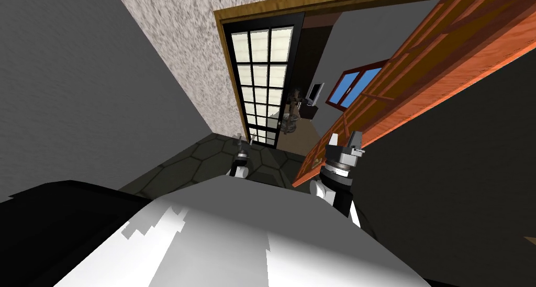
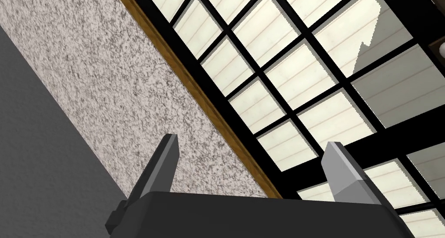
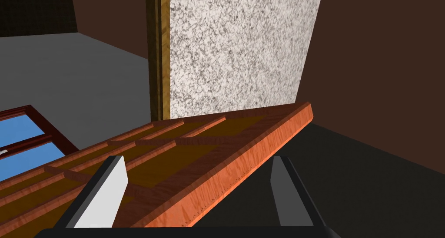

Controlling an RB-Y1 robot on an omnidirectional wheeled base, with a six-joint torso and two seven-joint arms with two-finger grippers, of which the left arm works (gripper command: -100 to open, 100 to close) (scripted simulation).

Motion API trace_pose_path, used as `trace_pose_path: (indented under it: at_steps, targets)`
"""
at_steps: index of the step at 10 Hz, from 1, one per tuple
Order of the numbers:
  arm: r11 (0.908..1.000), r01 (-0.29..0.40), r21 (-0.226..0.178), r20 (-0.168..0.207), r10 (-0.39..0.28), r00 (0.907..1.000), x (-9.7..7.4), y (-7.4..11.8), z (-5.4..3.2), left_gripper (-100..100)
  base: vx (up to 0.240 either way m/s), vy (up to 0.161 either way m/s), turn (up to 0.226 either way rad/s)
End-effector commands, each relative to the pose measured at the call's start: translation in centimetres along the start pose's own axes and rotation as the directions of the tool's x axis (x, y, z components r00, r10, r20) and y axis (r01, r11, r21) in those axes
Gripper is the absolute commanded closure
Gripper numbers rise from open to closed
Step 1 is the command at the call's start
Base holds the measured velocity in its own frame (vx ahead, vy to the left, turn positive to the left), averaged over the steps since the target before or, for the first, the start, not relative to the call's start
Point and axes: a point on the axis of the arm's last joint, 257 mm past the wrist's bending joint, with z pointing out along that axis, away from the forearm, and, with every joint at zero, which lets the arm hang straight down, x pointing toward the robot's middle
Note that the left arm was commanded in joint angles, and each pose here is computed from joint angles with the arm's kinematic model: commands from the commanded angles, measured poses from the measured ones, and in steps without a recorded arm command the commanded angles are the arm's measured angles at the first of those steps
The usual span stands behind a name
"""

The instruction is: Pull the door open

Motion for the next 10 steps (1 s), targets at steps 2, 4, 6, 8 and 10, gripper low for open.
trace_pose_path:
  at_steps: [2, 4, 6, 8, 10]
  targets:
    - [0.9984, 0.054, -0.017, 0.018, -0.054, 0.9984, -0.8, 1.3, -0.37, -100, 0.078, 0.028, -0.081]
    - [0.9953, 0.093, -0.029, 0.032, -0.092, 0.9952, -1.4, 2.3, -0.61, -100, 0.077, 0.039, -0.082]
    - [0.9906, 0.131, -0.039, 0.047, -0.129, 0.9905, -1.9, 3.3, -0.87, -100, 0.075, 0.036, -0.092]
    - [0.9844, 0.169, -0.048, 0.064, -0.166, 0.9841, -2.5, 4.3, -1.15, -100, 0.082, 0.027, -0.077]
    - [0.9729, 0.223, -0.059, 0.090, -0.218, 0.9719, -3.2, 5.7, -1.61, -100, 0.100, 0.028, -0.123]
